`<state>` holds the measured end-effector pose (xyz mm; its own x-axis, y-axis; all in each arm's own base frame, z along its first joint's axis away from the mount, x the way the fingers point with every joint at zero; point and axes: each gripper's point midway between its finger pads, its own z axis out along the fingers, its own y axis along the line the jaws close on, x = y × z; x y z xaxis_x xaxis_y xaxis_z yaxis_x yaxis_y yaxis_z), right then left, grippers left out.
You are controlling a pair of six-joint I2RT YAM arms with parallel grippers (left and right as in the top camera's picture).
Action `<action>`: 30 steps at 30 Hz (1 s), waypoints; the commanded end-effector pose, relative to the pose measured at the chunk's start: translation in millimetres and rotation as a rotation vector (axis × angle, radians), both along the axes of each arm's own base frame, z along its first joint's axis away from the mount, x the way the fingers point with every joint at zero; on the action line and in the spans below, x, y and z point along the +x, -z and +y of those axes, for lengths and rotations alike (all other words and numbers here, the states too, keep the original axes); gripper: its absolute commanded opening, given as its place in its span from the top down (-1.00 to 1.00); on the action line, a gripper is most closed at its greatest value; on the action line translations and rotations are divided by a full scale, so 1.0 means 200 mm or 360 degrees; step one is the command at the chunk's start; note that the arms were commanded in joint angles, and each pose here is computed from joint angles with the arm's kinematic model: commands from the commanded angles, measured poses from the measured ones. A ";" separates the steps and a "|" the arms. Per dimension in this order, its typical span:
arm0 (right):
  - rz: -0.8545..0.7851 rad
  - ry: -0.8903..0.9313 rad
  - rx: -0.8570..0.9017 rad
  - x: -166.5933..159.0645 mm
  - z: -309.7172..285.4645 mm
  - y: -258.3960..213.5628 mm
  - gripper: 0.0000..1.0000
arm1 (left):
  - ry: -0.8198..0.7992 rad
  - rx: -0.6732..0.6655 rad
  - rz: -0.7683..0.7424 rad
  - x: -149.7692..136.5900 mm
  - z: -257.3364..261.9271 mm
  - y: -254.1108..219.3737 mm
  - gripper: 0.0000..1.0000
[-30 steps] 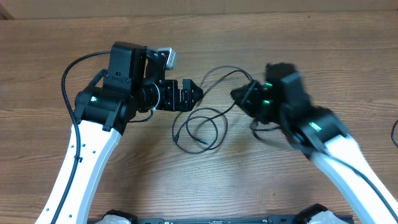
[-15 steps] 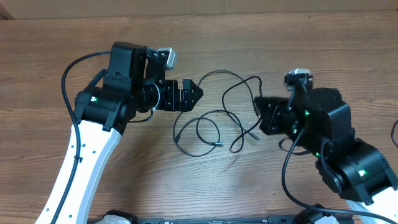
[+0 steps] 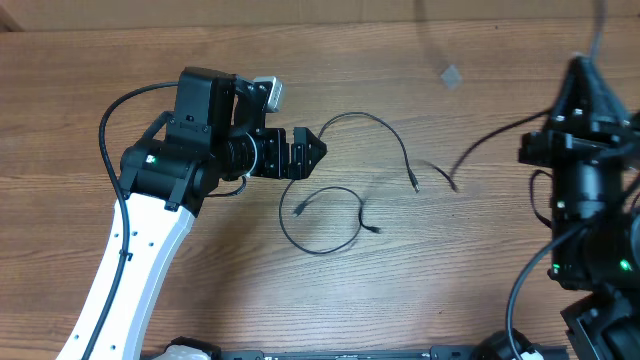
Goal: Untangle cables
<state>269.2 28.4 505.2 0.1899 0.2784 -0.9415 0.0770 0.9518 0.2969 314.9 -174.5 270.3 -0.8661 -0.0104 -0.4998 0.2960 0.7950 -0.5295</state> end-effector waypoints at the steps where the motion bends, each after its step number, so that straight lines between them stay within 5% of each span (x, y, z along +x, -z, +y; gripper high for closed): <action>1: 0.0114 0.0216 -0.0219 0.04 -0.07 0.05 0.92 | -0.0002 0.0004 -0.0036 0.02 0.01 -0.03 -0.99; 5: 0.0226 0.0432 -0.0113 0.06 -0.17 0.15 0.93 | -0.0002 0.0004 -0.0036 0.02 0.01 -0.03 -0.99; 13: 0.0523 0.0315 0.1000 0.10 -0.06 0.63 0.93 | -0.0002 0.0004 -0.0036 0.02 0.01 -0.03 -0.99; 23: 0.1351 0.0161 0.0860 0.09 0.20 1.16 0.93 | -0.0002 0.0004 -0.0036 0.02 0.01 -0.03 -0.99; 30: 0.1618 0.0102 0.0849 0.12 0.32 1.36 0.93 | -0.0002 0.0004 -0.0036 0.02 0.01 -0.03 -0.99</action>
